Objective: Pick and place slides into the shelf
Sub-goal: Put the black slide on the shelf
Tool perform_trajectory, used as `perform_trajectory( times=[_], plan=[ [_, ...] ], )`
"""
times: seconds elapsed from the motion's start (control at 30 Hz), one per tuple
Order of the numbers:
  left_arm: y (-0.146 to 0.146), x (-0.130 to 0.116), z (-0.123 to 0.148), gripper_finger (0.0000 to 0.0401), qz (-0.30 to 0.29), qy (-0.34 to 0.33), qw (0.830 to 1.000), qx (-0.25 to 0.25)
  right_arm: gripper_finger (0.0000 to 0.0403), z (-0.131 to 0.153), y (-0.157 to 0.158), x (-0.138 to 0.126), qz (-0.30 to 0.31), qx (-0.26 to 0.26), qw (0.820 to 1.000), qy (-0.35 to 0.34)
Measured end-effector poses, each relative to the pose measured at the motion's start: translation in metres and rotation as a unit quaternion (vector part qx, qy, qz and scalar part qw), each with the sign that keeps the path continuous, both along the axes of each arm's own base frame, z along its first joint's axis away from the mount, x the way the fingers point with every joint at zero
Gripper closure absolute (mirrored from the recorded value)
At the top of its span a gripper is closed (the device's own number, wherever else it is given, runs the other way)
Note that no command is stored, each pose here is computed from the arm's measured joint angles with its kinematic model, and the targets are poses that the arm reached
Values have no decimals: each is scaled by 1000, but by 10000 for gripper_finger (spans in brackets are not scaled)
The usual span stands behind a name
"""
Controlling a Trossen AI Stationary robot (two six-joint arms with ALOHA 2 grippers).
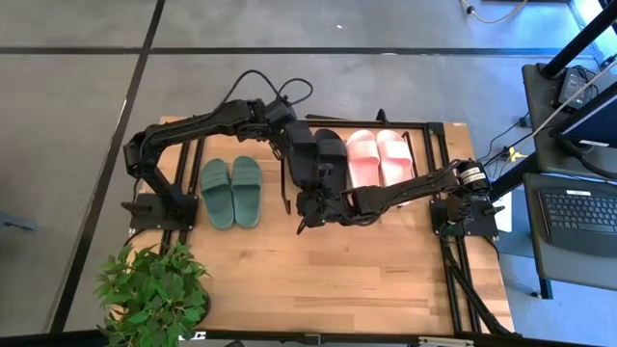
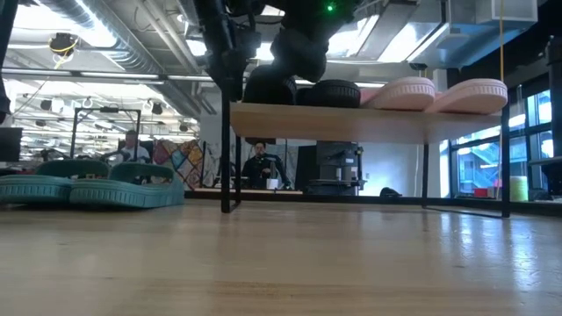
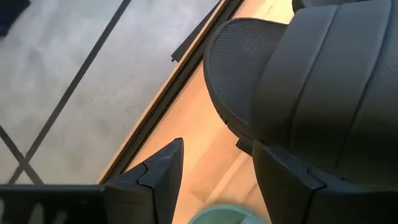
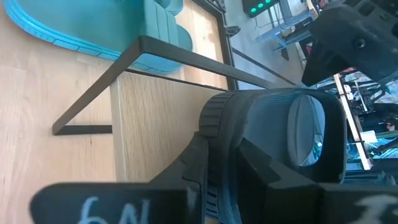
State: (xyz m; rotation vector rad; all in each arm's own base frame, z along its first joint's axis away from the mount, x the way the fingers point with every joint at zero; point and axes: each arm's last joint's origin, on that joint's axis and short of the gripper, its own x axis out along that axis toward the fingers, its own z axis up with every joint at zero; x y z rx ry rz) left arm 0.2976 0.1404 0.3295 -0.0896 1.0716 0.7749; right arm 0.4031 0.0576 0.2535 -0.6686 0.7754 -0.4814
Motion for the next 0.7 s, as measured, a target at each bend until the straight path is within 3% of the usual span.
perform_trajectory(
  times=[0.7],
  plan=[
    [5, 13, -15, 216, -13, 2, 1000, -26, 351, 0, 0, 0, 0, 2, 1000, 2]
  ],
)
